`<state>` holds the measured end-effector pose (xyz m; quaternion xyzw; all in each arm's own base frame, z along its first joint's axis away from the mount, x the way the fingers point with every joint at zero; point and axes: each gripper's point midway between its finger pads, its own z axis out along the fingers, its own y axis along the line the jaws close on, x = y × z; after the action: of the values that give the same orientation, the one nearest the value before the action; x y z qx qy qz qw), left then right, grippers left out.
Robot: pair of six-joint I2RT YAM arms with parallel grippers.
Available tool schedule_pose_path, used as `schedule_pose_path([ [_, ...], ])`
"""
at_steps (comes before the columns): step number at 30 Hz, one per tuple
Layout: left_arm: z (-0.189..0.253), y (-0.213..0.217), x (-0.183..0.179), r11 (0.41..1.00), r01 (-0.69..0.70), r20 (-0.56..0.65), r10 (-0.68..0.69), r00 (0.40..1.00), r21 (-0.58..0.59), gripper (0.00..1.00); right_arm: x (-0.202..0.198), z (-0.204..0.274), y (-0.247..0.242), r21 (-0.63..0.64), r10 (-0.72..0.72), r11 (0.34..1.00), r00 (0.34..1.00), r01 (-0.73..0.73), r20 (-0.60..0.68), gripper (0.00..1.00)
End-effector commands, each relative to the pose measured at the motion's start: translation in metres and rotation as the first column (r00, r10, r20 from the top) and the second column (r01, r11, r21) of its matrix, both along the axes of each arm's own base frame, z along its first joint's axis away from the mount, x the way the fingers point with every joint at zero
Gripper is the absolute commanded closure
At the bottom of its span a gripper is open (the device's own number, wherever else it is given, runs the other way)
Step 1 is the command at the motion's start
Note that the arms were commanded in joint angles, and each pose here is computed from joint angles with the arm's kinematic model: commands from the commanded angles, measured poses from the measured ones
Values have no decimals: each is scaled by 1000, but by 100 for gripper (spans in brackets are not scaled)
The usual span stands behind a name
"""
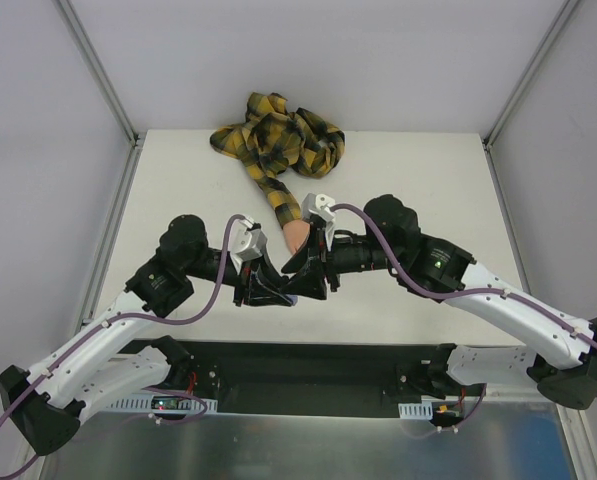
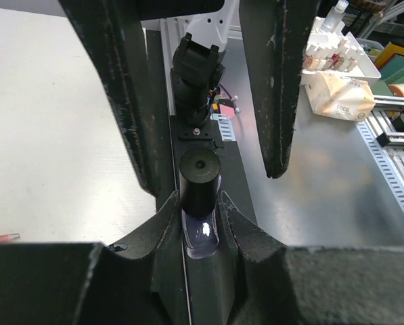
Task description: Paint the nails
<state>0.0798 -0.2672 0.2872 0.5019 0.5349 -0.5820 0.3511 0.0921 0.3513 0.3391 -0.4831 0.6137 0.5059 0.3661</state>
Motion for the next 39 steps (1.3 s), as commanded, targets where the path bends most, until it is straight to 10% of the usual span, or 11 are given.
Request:
schedule_pose_path([
  [1,23,2,-9,996,46,84,-40,996,-70,100,-7,14,1,53,49,997,999,-50,14,55],
  [12,25,2,-8,997,32,85,-26,996,-72,100,1,8,7,51,14,999,1000,-15,10,79],
  [15,26,1,4,996,-52,101,59,993,-78,100,4,5,5,43,-41,998,999,40,22,99],
  [18,24,4,39,959,-272,132,281,951,-76,100,22,-3,-2,25,-272,962,955,271,115,100],
  [21,19,17,78,865,-497,151,501,852,-63,100,44,-3,-19,52,-647,750,714,659,269,100],
  [22,17,20,85,842,-537,153,539,828,-59,100,58,6,-38,98,-784,591,541,801,304,100],
  [26,17,26,93,810,-582,172,584,793,-68,100,36,10,-27,133,-853,430,354,893,384,100],
  [32,19,24,86,835,-545,189,549,815,-76,100,40,23,-31,124,-829,501,434,857,353,100],
  [39,20,8,41,958,-279,173,287,942,-70,100,25,30,-31,56,-556,818,761,573,333,41],
])
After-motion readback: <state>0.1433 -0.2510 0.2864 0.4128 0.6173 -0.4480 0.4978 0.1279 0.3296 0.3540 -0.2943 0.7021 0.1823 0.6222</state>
